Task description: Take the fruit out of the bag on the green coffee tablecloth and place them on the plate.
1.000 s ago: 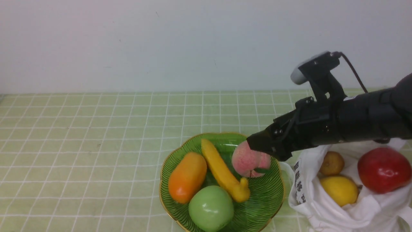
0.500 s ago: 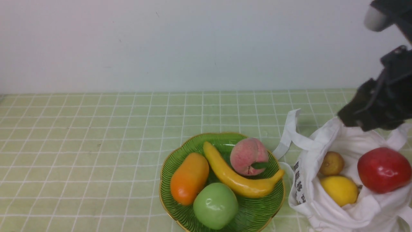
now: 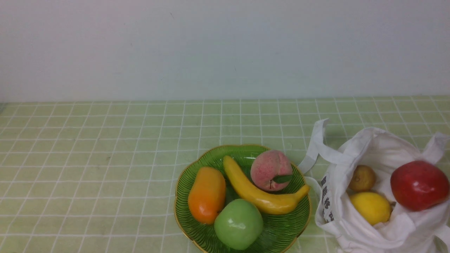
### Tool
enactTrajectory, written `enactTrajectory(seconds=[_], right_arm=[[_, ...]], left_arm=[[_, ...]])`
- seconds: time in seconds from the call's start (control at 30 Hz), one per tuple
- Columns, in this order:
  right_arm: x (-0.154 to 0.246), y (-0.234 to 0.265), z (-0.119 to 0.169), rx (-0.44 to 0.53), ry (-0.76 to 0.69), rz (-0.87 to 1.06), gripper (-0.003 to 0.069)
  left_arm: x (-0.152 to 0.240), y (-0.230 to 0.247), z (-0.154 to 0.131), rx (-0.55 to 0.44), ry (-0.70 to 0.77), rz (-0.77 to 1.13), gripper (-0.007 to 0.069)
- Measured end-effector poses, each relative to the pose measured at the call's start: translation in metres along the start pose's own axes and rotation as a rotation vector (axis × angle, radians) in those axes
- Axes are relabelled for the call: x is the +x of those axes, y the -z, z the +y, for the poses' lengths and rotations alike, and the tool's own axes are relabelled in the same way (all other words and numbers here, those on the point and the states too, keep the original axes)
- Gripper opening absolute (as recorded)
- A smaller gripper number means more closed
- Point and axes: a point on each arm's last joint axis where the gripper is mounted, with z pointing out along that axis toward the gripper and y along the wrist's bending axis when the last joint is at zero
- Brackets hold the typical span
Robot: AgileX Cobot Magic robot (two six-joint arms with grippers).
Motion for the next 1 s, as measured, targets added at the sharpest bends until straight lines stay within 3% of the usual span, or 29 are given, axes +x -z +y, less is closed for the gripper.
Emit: enactTrajectory(seconds=[0.2,0.37,1.0], right_arm=[[0.050,-0.017,0.005,0.006,-0.011,-0.305,-0.0014],[0.063,-0.029,0.007,0.013,-0.012,-0.434,-0.0014],[0.078,-0.040,0.008,0.008,-0.012,-0.368,-0.0014]], left_arm=[[0.000,0.000,0.000,0.000,0.000,0.000,-0.0008],[0.000,0.000,0.000,0.000,0.000,0.000,-0.0008],[0.000,0.000,0.000,0.000,0.000,0.000,-0.0008]])
